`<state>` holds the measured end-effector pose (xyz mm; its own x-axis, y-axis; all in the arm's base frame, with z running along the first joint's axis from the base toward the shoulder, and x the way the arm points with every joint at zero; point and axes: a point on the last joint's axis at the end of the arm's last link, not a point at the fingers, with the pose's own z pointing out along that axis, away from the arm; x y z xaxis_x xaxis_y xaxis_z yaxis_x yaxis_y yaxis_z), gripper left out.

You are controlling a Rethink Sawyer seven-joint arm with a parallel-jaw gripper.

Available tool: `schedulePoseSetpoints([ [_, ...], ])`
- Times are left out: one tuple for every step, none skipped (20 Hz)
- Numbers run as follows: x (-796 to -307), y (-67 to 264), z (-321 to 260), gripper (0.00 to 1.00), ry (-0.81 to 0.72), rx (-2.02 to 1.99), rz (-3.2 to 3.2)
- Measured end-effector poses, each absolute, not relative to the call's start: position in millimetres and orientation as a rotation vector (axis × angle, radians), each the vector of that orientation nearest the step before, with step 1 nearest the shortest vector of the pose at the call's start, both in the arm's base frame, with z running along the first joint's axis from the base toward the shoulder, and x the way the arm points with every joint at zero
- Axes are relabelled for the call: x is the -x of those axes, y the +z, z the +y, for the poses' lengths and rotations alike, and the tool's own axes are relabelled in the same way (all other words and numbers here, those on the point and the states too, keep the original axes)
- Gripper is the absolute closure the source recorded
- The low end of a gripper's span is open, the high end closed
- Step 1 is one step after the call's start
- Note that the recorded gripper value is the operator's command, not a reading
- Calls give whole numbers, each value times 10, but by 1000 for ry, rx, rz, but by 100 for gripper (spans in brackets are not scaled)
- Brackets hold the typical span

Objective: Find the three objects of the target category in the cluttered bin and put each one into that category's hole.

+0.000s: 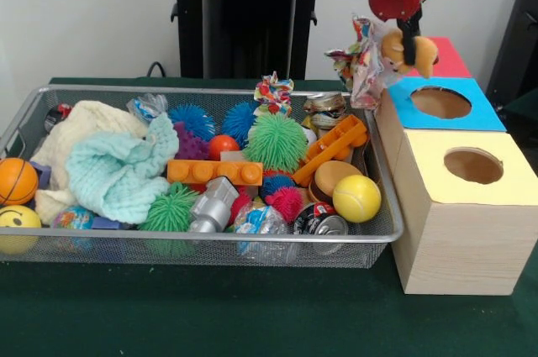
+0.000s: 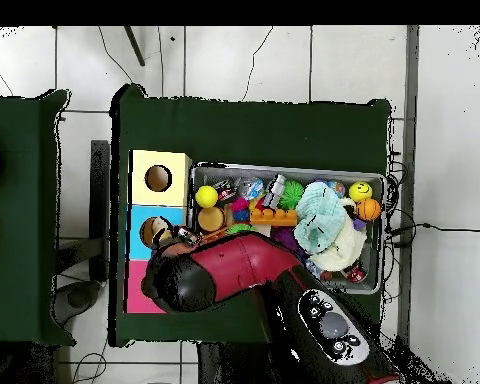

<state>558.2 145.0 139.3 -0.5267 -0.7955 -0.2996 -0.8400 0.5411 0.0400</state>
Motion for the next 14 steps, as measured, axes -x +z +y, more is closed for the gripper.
schedulePoseSetpoints([
  [-5607,1431,1454,100,263,1365,2529],
  [-5632,1468,1459,100,264,1358,2524],
  [-5647,1490,1458,100,264,1354,2522],
  [-5669,1520,1456,100,265,1347,2518],
  [-5676,1530,1455,100,266,1345,2516],
  [-5693,1555,1454,100,268,1341,2511],
  [-5694,1560,1459,100,269,1342,2509],
  [-5693,1561,1467,100,271,1344,2507],
  [-5688,1562,1482,100,273,1348,2505],
  [-5687,1563,1489,100,273,1349,2504],
  [-5684,1564,1497,100,274,1351,2502],
  [-5671,1562,1519,100,276,1357,2501],
  [-5665,1560,1528,100,277,1359,2500],
  [-5664,1560,1530,100,277,1360,2500],
])
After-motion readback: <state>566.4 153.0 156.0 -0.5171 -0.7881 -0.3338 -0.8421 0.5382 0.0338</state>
